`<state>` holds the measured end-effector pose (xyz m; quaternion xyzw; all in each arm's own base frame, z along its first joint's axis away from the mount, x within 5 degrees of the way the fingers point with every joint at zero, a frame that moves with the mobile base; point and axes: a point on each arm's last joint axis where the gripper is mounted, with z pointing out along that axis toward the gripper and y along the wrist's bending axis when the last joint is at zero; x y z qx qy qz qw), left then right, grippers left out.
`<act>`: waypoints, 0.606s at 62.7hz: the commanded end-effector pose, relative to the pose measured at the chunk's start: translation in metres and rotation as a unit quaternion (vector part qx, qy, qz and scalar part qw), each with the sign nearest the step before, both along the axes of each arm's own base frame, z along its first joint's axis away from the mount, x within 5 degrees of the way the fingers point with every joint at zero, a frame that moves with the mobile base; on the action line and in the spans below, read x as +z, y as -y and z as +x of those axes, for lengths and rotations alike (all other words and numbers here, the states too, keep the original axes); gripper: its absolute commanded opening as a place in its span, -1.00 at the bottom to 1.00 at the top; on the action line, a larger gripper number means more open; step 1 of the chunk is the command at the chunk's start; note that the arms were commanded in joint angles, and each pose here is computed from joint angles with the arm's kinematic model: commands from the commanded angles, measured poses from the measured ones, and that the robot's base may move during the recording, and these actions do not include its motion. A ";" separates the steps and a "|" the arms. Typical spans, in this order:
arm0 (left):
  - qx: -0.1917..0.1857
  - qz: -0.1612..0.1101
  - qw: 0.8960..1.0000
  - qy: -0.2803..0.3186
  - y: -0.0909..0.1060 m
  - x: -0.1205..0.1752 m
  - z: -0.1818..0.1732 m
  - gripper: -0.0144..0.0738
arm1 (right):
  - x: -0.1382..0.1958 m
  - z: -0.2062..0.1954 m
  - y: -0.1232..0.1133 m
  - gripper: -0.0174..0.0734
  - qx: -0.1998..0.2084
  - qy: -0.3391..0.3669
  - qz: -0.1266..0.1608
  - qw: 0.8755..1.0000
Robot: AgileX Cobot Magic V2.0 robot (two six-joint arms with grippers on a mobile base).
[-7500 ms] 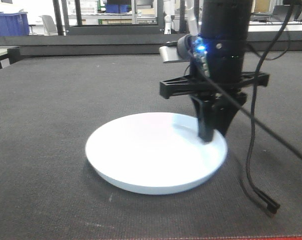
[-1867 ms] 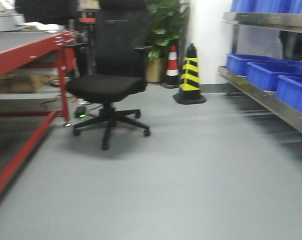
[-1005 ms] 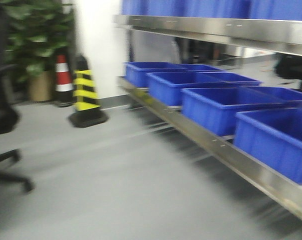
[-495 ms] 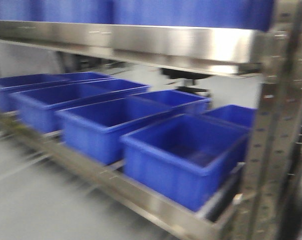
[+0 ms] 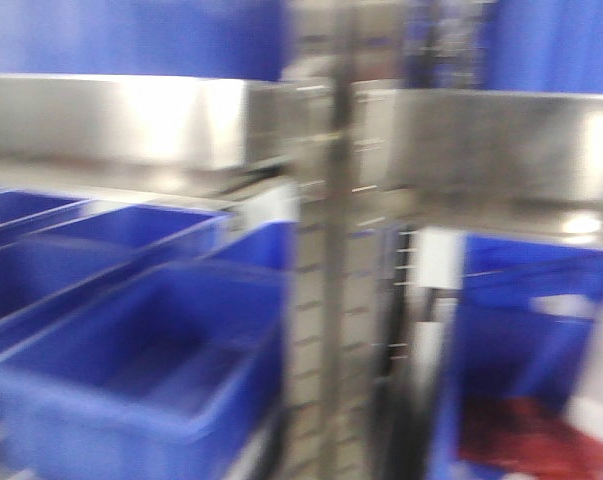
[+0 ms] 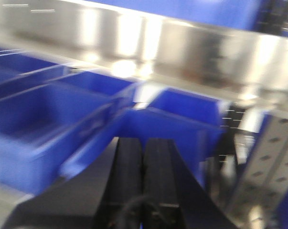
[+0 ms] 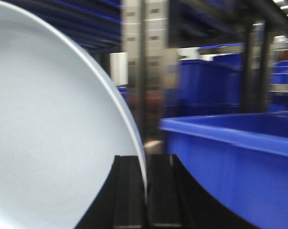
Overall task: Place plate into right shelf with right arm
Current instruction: 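Drive up to the steel shelf with blue bins, plate held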
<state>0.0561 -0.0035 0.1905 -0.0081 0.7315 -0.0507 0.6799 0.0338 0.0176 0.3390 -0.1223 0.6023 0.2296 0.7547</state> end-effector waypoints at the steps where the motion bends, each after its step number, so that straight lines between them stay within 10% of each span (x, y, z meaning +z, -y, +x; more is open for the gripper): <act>1: -0.004 -0.007 0.999 0.039 0.000 0.005 0.000 -0.78 | 0.017 -0.003 0.001 -0.49 0.001 0.051 0.022 0.998; 38: -0.004 -0.007 0.999 0.039 0.000 0.005 0.000 -0.78 | 0.017 -0.003 0.001 -0.49 0.001 0.051 0.022 0.998</act>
